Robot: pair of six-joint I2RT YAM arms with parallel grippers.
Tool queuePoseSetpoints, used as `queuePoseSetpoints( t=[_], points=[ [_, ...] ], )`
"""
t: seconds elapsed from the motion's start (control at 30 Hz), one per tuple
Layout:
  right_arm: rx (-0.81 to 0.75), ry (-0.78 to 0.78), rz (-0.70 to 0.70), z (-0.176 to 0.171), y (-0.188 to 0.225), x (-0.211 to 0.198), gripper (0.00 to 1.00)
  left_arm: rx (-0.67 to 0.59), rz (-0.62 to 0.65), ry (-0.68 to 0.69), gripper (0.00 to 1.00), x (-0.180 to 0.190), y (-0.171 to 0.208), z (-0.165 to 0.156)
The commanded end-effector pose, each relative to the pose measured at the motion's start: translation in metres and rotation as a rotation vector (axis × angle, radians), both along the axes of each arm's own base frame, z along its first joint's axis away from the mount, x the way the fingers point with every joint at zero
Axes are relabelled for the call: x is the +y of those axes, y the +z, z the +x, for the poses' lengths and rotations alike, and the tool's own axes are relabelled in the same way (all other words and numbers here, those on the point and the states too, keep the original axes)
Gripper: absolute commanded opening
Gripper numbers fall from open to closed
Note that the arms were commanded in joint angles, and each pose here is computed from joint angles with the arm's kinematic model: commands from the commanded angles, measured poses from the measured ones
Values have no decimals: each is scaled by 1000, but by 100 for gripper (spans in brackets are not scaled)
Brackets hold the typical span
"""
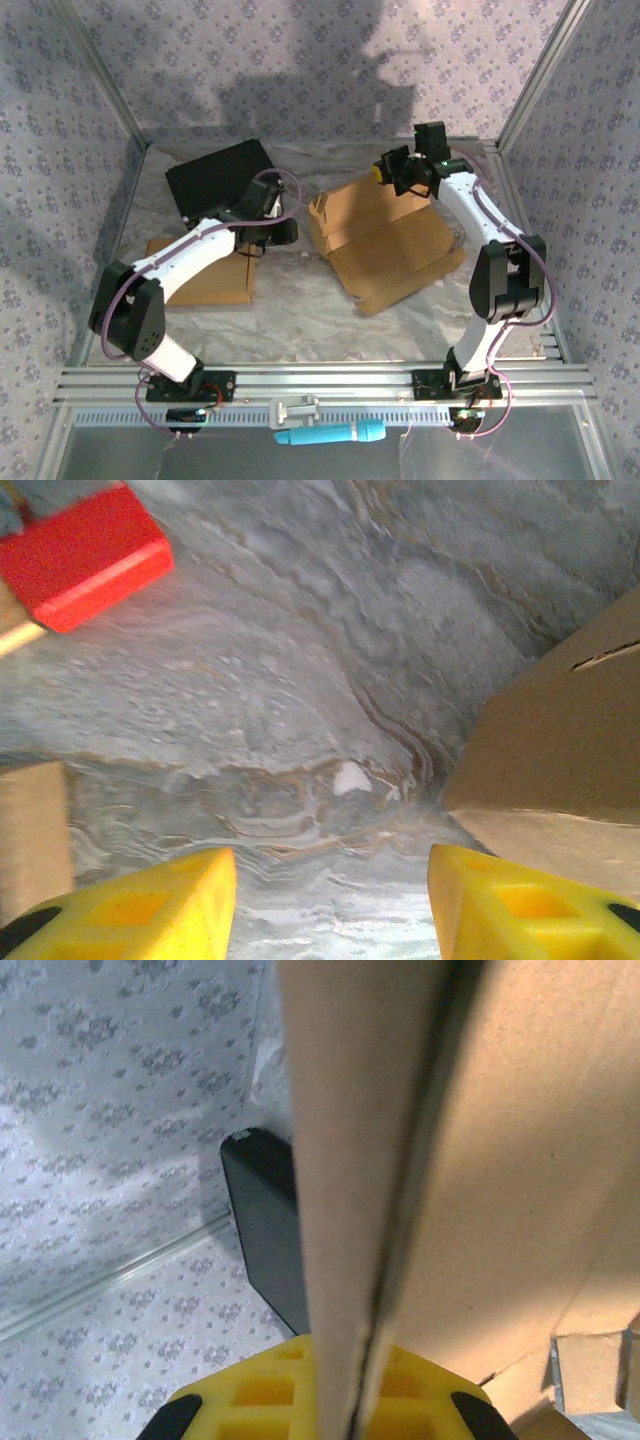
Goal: Fold the paper box
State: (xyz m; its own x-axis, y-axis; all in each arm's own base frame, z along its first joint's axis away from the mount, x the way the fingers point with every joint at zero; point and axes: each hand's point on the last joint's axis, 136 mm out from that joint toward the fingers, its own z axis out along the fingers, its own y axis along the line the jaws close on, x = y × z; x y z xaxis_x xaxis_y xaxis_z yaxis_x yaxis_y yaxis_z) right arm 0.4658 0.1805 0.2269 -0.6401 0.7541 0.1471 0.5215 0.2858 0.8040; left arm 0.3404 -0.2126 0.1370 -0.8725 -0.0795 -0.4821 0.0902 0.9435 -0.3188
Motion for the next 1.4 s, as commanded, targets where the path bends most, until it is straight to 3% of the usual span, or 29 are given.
queuePoseSetpoints(
  t=[0.0, 0.33, 0.77, 1.03, 1.37],
  points=[
    [-67, 65, 15, 8, 1, 12, 0, -32, 39, 36, 53, 18, 9, 1],
    [-140, 122, 67, 15, -47, 16, 0, -4, 23, -17, 52, 5, -12, -3],
    [-157, 147, 106, 29, -43, 21, 0, -9, 47, -61, 55, -11, -28, -5],
    [-154, 166, 123, 31, -45, 26, 0, -120, -36, -255, 56, -44, -23, -3],
    [-166, 173, 134, 32, -38, 33, 0, -185, -64, -318, 57, -60, -16, -3]
  ],
)
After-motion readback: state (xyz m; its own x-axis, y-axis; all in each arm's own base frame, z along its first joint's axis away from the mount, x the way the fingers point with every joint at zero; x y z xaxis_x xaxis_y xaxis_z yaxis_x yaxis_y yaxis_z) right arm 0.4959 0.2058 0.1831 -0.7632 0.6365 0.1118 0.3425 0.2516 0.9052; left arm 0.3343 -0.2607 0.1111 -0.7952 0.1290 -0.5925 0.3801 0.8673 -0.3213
